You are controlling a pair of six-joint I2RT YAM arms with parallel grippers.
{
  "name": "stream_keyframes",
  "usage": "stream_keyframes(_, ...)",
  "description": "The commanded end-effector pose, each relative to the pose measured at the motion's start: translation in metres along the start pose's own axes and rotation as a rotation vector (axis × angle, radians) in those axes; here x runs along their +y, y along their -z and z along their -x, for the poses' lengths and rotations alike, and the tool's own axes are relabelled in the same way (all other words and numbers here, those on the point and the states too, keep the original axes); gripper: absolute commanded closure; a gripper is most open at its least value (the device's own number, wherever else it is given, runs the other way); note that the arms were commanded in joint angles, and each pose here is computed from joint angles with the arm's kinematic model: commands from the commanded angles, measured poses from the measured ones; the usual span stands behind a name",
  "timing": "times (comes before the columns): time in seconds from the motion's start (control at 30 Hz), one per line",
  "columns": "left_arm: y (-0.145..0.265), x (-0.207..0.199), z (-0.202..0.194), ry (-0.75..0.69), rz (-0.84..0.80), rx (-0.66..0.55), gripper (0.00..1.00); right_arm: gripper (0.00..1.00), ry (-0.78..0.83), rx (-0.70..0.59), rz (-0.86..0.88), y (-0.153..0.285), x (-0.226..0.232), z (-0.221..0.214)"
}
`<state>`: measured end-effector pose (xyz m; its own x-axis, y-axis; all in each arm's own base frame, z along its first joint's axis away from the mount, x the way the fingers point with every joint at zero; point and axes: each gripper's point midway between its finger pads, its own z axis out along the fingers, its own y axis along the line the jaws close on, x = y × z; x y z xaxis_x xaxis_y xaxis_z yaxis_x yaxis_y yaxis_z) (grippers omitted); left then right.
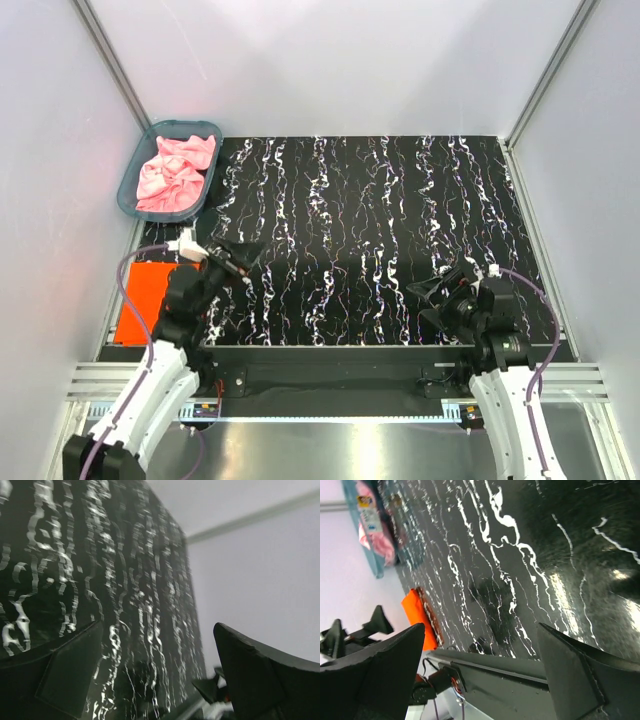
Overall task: Fold and stack the t-shirts
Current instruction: Grab the tshirt from the pile
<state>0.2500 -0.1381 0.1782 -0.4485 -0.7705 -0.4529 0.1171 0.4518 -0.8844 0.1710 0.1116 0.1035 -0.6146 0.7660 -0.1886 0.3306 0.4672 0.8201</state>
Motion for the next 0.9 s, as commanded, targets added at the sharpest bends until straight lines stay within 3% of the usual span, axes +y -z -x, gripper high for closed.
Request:
stream_keyframes(0.0,-0.009,-0.004,0.039,-0.055,0.157,-0.096,0.01,0.00,0.015,-0.052,-0.085,0.011,0.006,0.016)
stream_keyframes(0.07,-0.014,-0.023,0.059,-0.109,0.174,-0.124,0.01,0.00,0.031,-0.036,-0.095,0.014,0.013,0.017)
stream_keyframes(0.1,-0.017,-0.004,0.066,-0.110,0.292,-0.138,0.01,0.00,0.046,-0.014,-0.089,0.017,0.025,0.019)
stream_keyframes(0.2,-0.022,0.001,0.100,-0.102,0.426,-0.181,0.01,0.00,0.084,0.049,-0.106,0.022,0.041,0.020)
stream_keyframes(0.23,-0.026,0.001,0.109,-0.191,0.424,-0.170,0.01,0.00,0.087,0.068,-0.119,0.024,0.043,0.019)
stream_keyframes(0.5,-0.086,0.011,0.262,-0.486,0.685,-0.389,0.01,0.01,0.154,0.088,-0.117,0.030,0.078,0.037)
stream_keyframes(0.53,-0.089,-0.001,0.297,-0.522,0.702,-0.449,0.01,0.00,0.158,0.085,-0.125,0.028,0.079,0.039)
stream_keyframes(0.57,-0.108,0.036,0.299,-0.512,0.785,-0.389,0.01,0.00,0.176,0.073,-0.125,0.029,0.082,0.043)
stream_keyframes(0.67,-0.133,0.083,0.336,-0.467,0.900,-0.371,0.01,0.00,0.199,0.038,-0.153,0.026,0.087,0.057)
stream_keyframes(0.87,-0.148,0.174,0.385,-0.324,1.084,-0.493,0.01,0.00,0.251,-0.004,-0.207,0.017,0.097,0.084)
